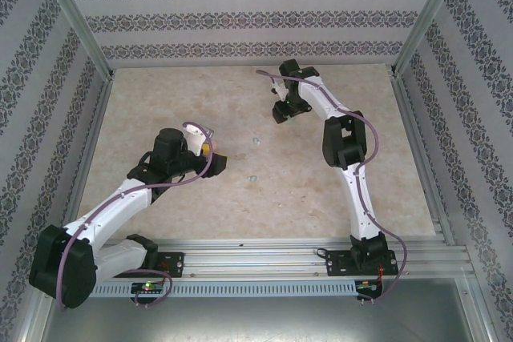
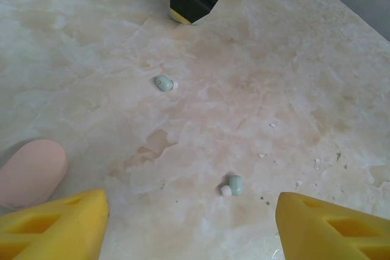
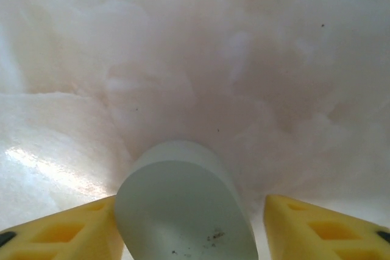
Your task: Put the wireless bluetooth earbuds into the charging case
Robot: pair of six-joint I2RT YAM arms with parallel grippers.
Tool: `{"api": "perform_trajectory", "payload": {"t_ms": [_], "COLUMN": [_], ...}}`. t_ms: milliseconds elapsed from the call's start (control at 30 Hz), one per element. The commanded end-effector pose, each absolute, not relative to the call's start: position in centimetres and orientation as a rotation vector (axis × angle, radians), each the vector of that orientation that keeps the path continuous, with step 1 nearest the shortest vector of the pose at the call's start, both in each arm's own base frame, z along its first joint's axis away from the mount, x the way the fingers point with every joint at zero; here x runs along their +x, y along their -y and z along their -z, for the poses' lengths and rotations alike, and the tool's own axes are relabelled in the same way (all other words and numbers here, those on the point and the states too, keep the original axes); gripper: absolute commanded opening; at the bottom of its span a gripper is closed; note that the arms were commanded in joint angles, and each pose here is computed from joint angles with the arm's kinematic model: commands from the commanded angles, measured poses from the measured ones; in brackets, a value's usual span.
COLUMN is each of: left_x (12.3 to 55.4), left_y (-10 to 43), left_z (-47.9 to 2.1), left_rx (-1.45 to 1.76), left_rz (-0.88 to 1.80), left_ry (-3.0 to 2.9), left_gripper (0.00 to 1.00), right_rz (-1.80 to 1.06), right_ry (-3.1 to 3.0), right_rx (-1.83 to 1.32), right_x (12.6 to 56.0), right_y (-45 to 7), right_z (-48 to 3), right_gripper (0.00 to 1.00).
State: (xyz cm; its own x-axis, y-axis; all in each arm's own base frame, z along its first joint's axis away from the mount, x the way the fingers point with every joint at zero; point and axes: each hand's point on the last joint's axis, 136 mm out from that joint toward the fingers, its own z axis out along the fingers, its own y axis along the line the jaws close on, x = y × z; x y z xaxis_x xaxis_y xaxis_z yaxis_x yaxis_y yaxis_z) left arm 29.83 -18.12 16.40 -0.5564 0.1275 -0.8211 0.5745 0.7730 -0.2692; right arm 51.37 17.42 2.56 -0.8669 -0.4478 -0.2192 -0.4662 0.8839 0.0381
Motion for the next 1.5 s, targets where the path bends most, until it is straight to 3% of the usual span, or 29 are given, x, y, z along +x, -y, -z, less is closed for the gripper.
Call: {"api": "perform_trajectory", "payload": {"t_ms": [0,200,400,900,1467], "left_x": [30.7,30.5,30.7,30.8,28.8], "left_y": [18.3,18.1,17.0,15.3,19.6], "left_z": [-19.2,-19.6,-21.2,-25.9,-26.7], "left_rx": [0.546,0.526,0.426,0.124,0.136], "left_rz": [0.659,0.660,0.686,0.919,1.315], "left_ry": [-2.008,-2.004,-2.018,-2.183,-2.239], "left_gripper": [0.72,0.73,0.73,0.68,0.61], "right_rz": [-0.151,-0.128,-0.131,-0.456,-0.703], "right_ry": [-2.890,-2.873,-2.810,-2.371,-2.117], "right_rx": [-0.743,-0.808,-0.848,-1.105,-1.111], "right_x": [50.4,49.1,47.0,33.5,28.5], "right_y": [-17.0,-17.3,-18.9,-31.8,-35.9], "right_z": [-2.3,-3.1,-5.7,-17.3,-25.7], "right_gripper": [0.54,0.39,0.33,0.32,0.31]}}
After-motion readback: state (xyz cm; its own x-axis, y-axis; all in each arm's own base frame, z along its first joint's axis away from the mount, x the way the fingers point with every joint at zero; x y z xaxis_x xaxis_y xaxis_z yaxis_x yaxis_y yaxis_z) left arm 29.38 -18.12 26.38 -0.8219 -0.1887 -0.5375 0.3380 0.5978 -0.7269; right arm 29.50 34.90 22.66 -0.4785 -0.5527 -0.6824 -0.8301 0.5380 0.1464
